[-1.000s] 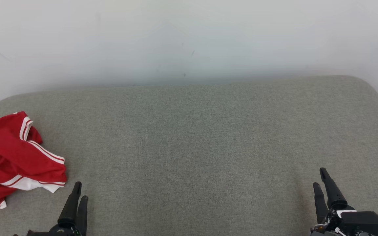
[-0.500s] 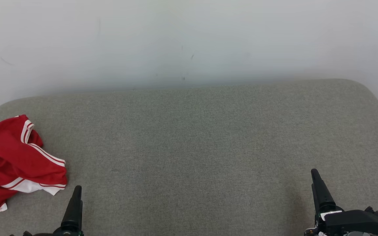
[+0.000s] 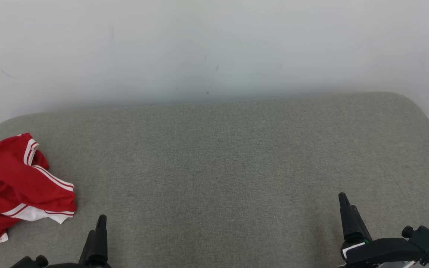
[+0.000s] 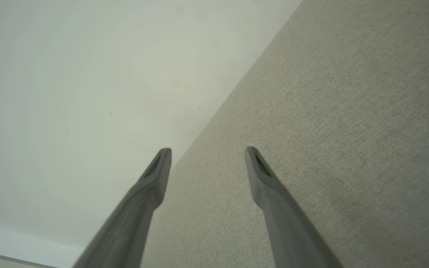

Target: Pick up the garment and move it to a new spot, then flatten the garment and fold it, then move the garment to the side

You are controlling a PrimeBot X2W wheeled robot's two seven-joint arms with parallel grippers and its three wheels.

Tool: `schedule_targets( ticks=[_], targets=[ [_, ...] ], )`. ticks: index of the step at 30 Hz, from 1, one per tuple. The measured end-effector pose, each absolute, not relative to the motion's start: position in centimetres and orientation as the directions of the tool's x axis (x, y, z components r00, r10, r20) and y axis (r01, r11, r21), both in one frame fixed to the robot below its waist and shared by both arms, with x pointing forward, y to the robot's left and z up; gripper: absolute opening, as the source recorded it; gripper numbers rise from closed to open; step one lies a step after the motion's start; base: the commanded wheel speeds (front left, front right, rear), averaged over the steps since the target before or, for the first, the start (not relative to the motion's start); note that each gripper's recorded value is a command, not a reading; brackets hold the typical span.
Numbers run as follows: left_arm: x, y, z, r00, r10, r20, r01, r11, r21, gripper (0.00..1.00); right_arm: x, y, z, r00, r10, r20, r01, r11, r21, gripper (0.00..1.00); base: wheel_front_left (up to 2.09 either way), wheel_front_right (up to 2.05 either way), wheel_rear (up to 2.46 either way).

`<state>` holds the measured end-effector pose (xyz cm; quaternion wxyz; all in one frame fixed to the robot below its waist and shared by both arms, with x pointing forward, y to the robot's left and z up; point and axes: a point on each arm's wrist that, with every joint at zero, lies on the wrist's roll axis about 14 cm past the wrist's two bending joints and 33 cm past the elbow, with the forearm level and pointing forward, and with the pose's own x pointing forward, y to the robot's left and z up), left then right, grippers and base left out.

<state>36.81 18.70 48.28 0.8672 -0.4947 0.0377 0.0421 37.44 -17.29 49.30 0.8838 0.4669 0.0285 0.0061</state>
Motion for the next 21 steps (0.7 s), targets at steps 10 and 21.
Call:
schedule_targets(
  ticks=[10,21],
  targets=[
    [36.7,18.4,48.5,0.994,0.039,-0.099,-0.098,0.698,-0.709,1.00,37.2,-17.2,49.2,0.998,0.042,-0.044,0.002,0.708,0.706,1.00,0.00,0.00,0.00],
    [36.4,18.4,49.7,0.998,0.039,-0.051,-0.061,0.829,-0.557,1.00,37.1,-16.4,49.5,0.997,0.075,-0.036,-0.040,0.811,0.584,1.00,0.00,0.00,0.00]
  ],
)
